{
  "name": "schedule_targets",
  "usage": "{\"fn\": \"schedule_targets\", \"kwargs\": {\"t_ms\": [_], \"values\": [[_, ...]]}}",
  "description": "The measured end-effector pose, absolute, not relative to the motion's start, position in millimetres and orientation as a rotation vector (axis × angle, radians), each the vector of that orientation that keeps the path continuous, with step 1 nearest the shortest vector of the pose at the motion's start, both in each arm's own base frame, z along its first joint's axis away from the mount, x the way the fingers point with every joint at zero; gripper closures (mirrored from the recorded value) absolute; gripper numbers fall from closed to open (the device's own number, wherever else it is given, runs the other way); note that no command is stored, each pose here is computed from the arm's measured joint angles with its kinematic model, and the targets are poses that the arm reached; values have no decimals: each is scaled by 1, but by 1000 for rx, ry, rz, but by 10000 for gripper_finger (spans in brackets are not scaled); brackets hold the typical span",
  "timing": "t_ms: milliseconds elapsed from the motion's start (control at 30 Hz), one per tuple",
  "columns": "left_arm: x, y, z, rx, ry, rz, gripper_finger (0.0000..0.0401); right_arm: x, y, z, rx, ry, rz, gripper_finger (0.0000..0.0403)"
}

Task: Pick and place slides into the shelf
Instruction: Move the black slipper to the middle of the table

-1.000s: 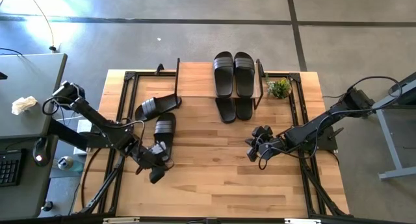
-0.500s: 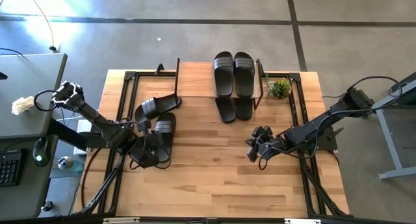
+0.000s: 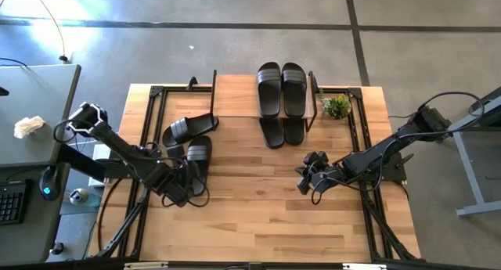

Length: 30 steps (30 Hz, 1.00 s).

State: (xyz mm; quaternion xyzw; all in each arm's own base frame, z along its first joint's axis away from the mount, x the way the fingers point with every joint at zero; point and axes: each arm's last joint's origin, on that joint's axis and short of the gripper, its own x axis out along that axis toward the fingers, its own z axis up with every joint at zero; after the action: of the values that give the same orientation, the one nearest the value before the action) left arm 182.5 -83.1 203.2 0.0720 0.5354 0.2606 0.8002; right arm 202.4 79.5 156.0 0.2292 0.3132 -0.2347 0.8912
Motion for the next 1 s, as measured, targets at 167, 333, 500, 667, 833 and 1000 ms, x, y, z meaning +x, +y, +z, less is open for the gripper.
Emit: {"fn": "schedule_targets", "kwargs": {"t_ms": [167,333,500,667,833,1000], "values": [[191,-87,183,249,1215,593,208,202,80,156,472,650,-486,403],[198,-91,163,328,1264,639,213,202,80,156,470,651,-485,403],[202,-92,152,377,1260,686,231,203,80,156,474,654,-479,403],[203,-91,151,412,1227,707,244,203,80,156,478,658,-474,403],[202,-89,152,465,1206,730,246,203,80,156,479,658,-474,403],[205,-80,153,469,1214,777,239,203,80,156,476,652,-481,403]]}}
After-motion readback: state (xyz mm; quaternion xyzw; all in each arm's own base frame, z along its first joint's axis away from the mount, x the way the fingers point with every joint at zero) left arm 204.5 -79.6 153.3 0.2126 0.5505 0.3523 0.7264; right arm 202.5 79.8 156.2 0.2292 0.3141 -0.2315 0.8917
